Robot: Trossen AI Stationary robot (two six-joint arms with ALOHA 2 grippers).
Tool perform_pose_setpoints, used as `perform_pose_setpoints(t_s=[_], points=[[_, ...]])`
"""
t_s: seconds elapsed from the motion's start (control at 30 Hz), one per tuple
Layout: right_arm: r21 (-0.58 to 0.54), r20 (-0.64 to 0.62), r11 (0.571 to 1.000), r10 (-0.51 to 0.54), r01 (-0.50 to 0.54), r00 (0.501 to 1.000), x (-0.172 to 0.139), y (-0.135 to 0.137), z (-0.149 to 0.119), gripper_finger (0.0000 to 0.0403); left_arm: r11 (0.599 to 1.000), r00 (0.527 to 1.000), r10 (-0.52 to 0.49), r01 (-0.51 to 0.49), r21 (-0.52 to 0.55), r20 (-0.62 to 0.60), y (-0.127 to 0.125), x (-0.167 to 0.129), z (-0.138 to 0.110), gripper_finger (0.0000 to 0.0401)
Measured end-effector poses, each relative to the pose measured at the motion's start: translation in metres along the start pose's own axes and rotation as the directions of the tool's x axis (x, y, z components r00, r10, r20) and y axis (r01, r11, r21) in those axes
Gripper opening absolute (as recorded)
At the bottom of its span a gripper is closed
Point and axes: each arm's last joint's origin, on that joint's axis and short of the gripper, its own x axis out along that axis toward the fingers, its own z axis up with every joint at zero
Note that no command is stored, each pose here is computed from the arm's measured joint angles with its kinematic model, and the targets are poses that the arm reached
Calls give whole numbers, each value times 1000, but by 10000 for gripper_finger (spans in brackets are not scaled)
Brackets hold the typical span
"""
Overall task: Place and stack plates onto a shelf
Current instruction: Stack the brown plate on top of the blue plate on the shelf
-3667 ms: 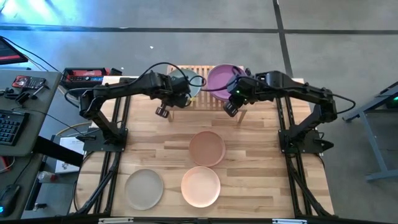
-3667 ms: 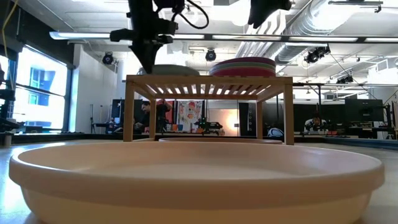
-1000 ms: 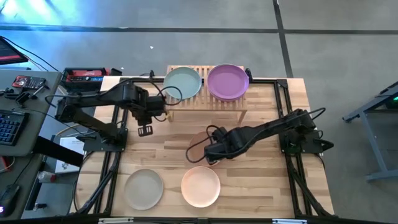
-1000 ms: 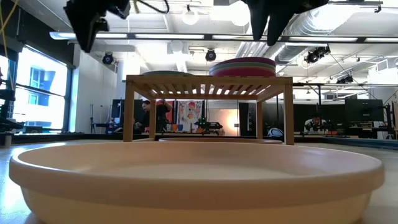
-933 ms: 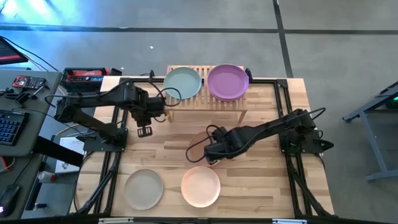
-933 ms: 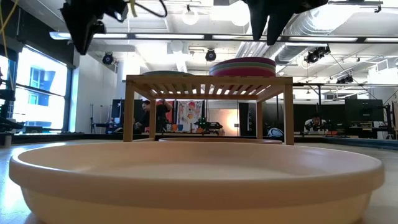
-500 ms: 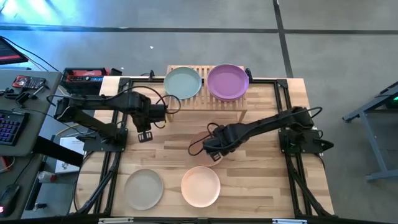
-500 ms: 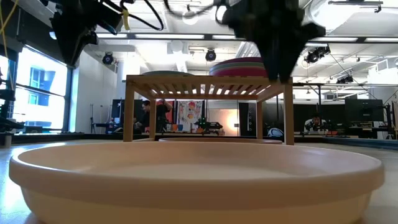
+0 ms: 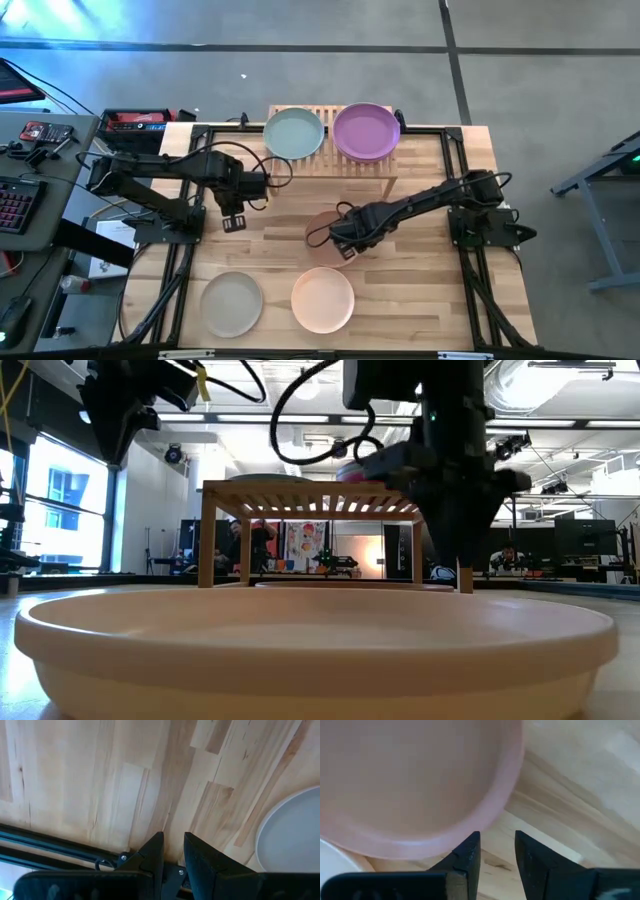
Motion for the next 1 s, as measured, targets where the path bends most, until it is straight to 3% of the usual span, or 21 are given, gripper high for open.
perform_pose_setpoints(t_s=[0.67,0.77,0.93,1.0], points=[[87,53,992,85,-89,995,38,-11,8,98,1000,1000,-1,1,2,4,0,0,0,65],[87,52,992,85,-89,995,38,-11,8,79,1000,1000,-3,3,2,11,0,0,1,65],[81,54,992,90,-94,994,38,-10,9,11,1000,999,-8,8,1,32,-1,0,3,65],[79,43,992,93,-96,995,38,-11,8,10,1000,999,-9,9,1,38,-1,0,4,65]])
